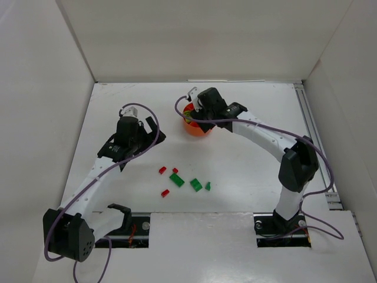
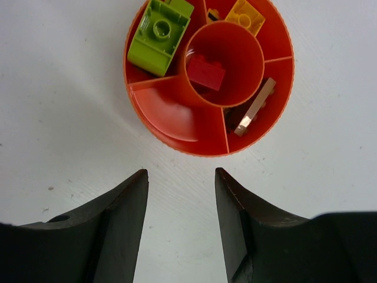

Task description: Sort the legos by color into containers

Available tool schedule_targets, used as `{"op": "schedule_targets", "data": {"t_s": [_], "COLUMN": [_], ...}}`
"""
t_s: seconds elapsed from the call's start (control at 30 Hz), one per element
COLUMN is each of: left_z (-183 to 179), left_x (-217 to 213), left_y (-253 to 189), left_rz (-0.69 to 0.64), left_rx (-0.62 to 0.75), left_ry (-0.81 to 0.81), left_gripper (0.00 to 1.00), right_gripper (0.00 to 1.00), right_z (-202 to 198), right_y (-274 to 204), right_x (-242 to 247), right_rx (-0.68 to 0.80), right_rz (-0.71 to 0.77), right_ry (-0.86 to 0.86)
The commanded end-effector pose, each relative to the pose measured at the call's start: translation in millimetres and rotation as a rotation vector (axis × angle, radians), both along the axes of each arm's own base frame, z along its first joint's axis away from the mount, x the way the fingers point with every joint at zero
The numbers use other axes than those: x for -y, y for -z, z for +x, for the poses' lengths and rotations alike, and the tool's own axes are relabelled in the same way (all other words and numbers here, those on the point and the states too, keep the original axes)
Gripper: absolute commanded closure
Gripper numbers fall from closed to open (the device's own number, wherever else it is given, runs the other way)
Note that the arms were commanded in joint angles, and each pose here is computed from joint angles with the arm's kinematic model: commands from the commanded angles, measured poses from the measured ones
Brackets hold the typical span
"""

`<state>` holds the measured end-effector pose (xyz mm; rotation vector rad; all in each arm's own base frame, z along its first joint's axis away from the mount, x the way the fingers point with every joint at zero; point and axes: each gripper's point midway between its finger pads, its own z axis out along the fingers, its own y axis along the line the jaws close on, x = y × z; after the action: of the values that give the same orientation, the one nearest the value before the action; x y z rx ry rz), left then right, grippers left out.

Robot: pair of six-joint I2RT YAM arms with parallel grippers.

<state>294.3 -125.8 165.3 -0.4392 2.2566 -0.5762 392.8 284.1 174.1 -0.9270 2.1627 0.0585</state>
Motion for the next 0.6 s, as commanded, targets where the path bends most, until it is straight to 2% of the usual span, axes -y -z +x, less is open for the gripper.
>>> {"op": "schedule_targets", "data": {"t_s": [0.0, 0.27, 0.47, 0.57], "left_z": [-10.2, -24.2, -40.6, -47.1], "left_x": [0.4, 8.8, 6.5, 5.0], "left_y": [6.5, 31.8, 62.5, 73.3], "left_rz": [-0.023, -0.019, -0.023, -0.03], "left_rx": [-0.028, -0.125, -0.215, -0.25], "left_ry": [-0.001, -0.008, -0.023, -0.043], "left_gripper": [0.01, 0.01, 0.01, 0.05], "right_gripper": [0.46, 0.46, 0.46, 0.46], "right_z": [-5.4, -59.4, -103.8, -118.1], "right_y": [-28.2, 8.5, 25.1, 28.9], "right_x": [1.9, 9.1, -6.1, -11.8], "right_rx": [0.045, -0.011, -0.032, -0.047], "right_rz": [0.088, 0.097, 0.098, 0.11], "right_ry": [0.017, -0.026, -0.132, -0.175]}}
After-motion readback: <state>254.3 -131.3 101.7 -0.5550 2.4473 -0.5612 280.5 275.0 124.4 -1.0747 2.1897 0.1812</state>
